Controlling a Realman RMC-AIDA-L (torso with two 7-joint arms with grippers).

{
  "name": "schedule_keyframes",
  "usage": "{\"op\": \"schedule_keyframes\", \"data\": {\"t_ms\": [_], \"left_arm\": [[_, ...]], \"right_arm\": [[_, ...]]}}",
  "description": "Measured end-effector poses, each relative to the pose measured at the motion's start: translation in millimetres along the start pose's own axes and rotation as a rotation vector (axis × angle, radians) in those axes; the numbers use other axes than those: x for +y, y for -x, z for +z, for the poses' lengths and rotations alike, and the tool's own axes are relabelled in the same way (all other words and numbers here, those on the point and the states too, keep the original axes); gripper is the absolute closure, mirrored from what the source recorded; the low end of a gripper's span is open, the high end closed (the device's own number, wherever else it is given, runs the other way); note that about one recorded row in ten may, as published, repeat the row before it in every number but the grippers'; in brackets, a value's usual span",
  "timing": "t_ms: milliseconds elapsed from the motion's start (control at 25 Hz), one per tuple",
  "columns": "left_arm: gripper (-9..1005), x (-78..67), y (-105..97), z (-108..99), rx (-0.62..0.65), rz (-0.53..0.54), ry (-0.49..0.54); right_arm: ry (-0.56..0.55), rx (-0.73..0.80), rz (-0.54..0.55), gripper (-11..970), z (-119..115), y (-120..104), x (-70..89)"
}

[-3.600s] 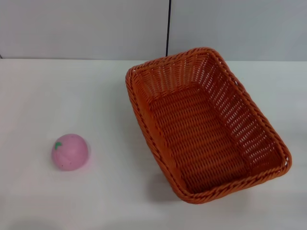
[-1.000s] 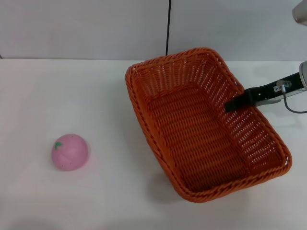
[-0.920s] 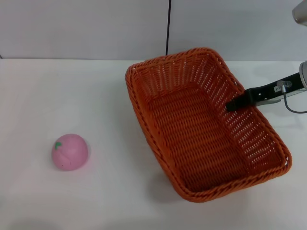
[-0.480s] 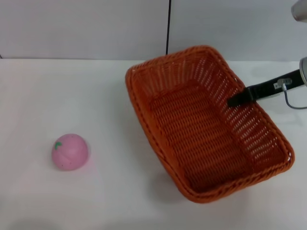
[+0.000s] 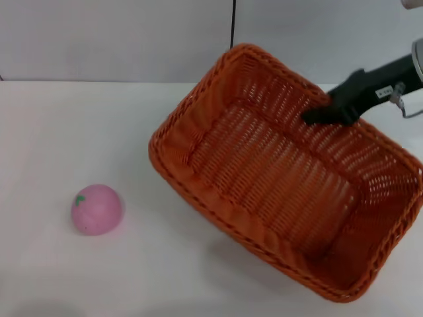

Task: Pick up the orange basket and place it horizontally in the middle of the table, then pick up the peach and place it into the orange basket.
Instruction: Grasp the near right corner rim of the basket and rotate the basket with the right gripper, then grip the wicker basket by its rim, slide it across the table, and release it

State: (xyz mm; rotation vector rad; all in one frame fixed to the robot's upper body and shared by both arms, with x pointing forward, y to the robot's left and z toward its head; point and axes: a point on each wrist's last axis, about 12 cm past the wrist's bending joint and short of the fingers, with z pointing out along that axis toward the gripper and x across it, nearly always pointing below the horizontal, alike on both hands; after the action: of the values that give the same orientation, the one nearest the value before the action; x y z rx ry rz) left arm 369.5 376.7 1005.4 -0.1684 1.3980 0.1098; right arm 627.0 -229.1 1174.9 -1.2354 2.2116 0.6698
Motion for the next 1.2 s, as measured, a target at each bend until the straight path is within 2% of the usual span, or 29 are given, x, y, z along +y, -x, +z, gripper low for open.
{"op": "schedule_keyframes", "data": {"t_ms": [40,80,240,280,440,600,840,1040,1200], "left_arm": [[174,1.3,2,-6,-0.007,0.005,0.0],[174,1.3,2,-6,-0.007,0.005,0.0],[174,6.1,7,-23,-0.026,0.023,-0.003],[174,6.1,7,-23,-0.026,0.023,-0.003],[174,9.7,12,-38,-0.045,0.034,0.006],[174,8.3,11,-46,-0.038,0.022,0.018],[174,-0.9,6,-51,-0.007,-0.019,0.019],[175,-2.2,5,-49,-0.005,-0.023,0.015],[175,-3.6,3,-45,0.003,-0.025,0.009]], "right_arm": [[0.01,0.0,-0.09,808,0,7,1.7],[0.01,0.0,-0.09,811,0,7,1.7],[0.028,0.001,-0.263,820,-3,24,3.9],[0.028,0.001,-0.263,820,-3,24,3.9],[0.066,0.02,-0.395,821,-7,40,6.4],[0.094,0.06,-0.439,822,-4,49,5.6],[0.074,0.138,-0.52,824,24,53,3.8],[0.045,0.126,-0.621,825,54,51,14.2],[0.049,0.106,-0.647,825,64,49,19.7]]}}
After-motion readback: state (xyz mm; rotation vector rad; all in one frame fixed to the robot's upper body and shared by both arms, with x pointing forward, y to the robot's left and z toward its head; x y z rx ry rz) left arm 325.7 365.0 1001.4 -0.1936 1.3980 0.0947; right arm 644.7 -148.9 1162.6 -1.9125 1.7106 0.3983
